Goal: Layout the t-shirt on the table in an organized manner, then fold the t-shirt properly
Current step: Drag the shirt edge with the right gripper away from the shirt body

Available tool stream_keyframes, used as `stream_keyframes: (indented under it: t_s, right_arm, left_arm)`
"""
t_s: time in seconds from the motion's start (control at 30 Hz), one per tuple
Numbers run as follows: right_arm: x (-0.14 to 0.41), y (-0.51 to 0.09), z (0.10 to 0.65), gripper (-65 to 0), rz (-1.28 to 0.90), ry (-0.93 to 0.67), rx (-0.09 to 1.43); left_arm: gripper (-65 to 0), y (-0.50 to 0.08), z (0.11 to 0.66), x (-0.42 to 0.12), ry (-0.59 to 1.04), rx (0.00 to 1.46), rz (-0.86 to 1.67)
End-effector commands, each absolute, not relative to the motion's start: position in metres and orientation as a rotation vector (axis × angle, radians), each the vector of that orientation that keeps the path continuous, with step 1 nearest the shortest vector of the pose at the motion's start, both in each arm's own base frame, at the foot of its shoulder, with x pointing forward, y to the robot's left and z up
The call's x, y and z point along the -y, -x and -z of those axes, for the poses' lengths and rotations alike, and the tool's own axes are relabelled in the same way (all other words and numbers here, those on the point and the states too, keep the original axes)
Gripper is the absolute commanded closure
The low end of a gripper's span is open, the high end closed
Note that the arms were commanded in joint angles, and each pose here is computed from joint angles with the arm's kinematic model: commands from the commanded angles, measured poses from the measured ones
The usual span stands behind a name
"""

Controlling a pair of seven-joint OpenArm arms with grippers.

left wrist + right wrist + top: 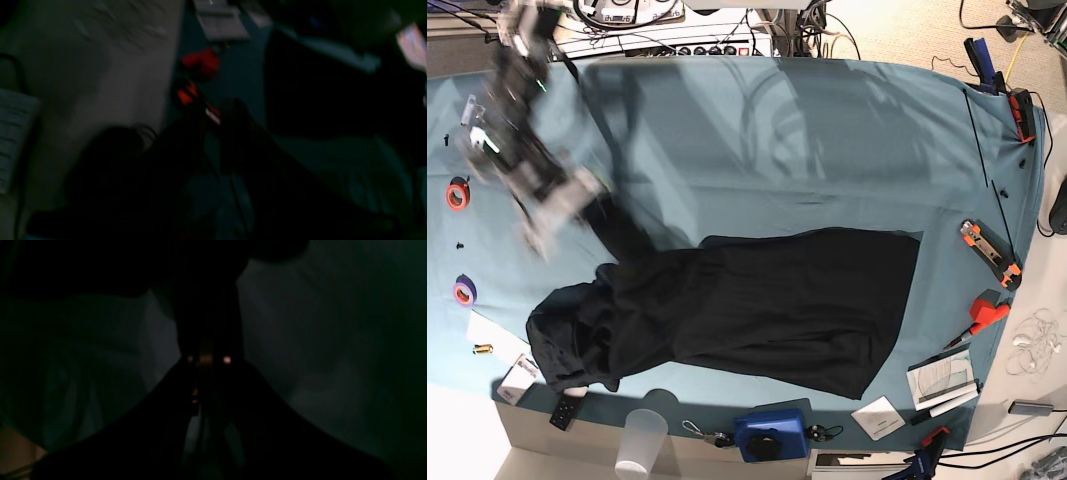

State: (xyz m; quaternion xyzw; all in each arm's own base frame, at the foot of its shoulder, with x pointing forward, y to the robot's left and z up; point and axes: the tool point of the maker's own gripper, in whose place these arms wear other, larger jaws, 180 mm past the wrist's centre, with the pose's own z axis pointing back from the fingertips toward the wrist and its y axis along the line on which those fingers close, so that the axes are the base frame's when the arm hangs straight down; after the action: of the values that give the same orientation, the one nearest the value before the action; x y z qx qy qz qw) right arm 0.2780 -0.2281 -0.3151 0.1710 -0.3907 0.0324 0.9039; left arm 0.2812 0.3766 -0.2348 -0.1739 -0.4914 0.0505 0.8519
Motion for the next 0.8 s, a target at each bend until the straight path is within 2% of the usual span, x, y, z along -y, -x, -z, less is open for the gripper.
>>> stream_keyframes:
  t_s: [0.0,0.23,0.5,0.57,0.7,0.77]
  right_arm:
    - [0.236,-0.279,0.299,0.0,-0.061,-0.364,0.874]
    - [0.27,-0.243,0.287,0.0,0.038,-0.401,0.942]
    - [0.281,-0.237,0.286,0.0,0.055,-0.374,0.943]
    - [0.281,-0.237,0.286,0.0,0.054,-0.373,0.941]
    - [0.285,-0.234,0.292,0.0,0.054,-0.337,0.911]
    - [0.287,-0.233,0.295,0.0,0.054,-0.322,0.9]
  left_arm:
    - [-7.3,-0.288,0.221,-0.373,0.363,1.058,-0.056]
    - [-7.3,-0.302,0.25,-0.303,0.465,0.908,0.144]
    - [-7.6,-0.305,0.272,-0.218,0.532,0.868,0.308]
    - [-12.9,-0.309,0.281,-0.209,0.495,0.875,0.335]
    - [-33.6,-0.329,0.292,-0.216,0.375,0.927,0.225]
    - [-35.2,-0.334,0.298,-0.218,0.351,0.924,0.153]
